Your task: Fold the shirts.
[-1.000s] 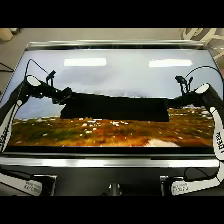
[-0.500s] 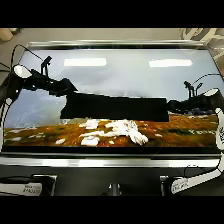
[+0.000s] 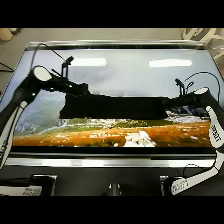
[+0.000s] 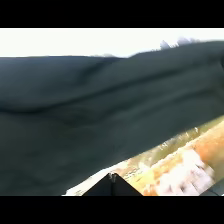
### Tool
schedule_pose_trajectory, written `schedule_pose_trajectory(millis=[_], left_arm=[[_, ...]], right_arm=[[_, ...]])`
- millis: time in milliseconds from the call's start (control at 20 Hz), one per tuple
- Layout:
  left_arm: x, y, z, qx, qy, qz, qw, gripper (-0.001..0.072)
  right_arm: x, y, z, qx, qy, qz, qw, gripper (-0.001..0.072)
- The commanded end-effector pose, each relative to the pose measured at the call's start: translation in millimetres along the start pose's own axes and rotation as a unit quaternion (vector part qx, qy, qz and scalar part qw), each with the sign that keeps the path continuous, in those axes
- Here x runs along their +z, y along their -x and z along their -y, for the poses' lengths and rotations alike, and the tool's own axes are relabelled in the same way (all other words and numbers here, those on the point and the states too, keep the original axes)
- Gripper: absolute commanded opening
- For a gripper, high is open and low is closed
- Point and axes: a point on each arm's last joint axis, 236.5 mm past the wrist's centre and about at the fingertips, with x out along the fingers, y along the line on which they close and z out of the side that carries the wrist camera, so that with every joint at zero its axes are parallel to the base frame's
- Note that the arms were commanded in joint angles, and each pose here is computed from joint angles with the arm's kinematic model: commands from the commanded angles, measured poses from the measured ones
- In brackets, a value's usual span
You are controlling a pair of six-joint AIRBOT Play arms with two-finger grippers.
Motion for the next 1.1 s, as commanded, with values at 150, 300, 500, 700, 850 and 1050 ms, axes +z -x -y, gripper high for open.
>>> schedule_pose_trajectory(millis=[150,300,500,700,850,1050], left_arm=[[-12,-128,48,-0.05,0.103,0.006,0.993,0.0022],[-27,-183,76,-0.117,0.208,-0.008,0.971,0.0022],[-47,-221,134,-0.197,0.251,-0.008,0.948,0.0022],[-42,-219,147,-0.212,0.248,0.009,0.945,0.002],[10,-151,131,-0.226,0.127,0.067,0.963,0.0018],[88,1,76,-0.168,0.028,0.186,0.968,0.0019]], right_arm=[[14,87,-103,0.034,0.105,0.05,0.993,0.0023],[3,139,-157,0.032,0.141,0.073,0.987,0.0023],[-15,185,-205,0.026,0.155,0.107,0.982,0.0024],[-10,202,-218,0.017,0.148,0.143,0.978,0.0024],[7,199,-225,0.042,0.136,0.171,0.975,0.0024],[33,142,-266,0.074,0.159,0.18,0.968,0.0024]])
